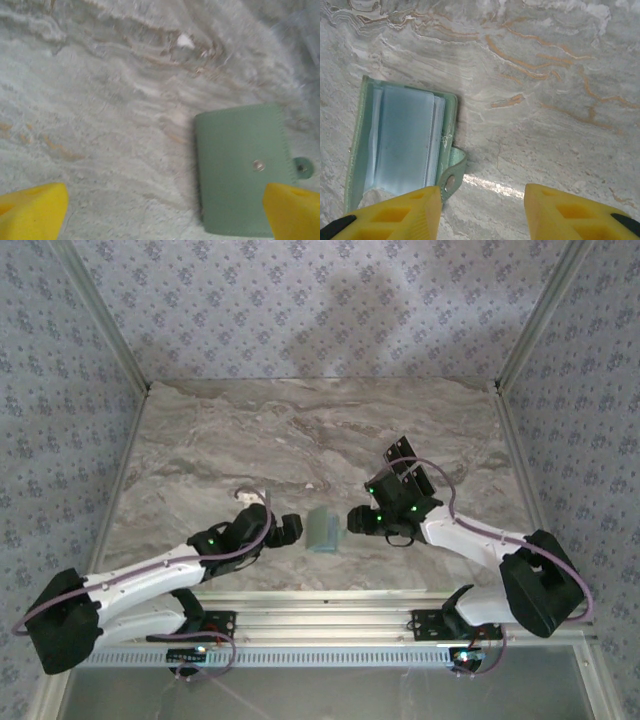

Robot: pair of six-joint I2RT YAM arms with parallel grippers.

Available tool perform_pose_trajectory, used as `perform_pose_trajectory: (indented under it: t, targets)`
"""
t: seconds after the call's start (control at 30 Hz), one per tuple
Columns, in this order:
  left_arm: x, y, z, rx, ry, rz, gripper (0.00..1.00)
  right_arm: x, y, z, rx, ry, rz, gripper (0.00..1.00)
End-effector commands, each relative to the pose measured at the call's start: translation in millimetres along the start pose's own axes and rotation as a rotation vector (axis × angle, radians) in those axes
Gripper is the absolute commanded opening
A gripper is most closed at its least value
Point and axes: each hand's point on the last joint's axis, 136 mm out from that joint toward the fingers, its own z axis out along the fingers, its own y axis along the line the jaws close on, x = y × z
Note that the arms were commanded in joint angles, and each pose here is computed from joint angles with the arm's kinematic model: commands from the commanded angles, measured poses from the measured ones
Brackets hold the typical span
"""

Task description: Put the credit cards into the card holder

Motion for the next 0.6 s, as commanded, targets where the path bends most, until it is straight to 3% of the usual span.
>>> perform_pose_trajectory:
  t: [0.0, 0.57]
  targets:
    - [14.4, 1.5, 8.0, -0.007, 0.065, 0.049, 1.00, -5.9, -0.5, -0.3, 0.033, 0.002, -0.032, 0.49]
    - [50.0, -25.7, 42.8, -0.001, 0.161, 0.126, 1.00, -8.7, 0.6, 5.8, 0.044, 0.022, -0.052, 0.49]
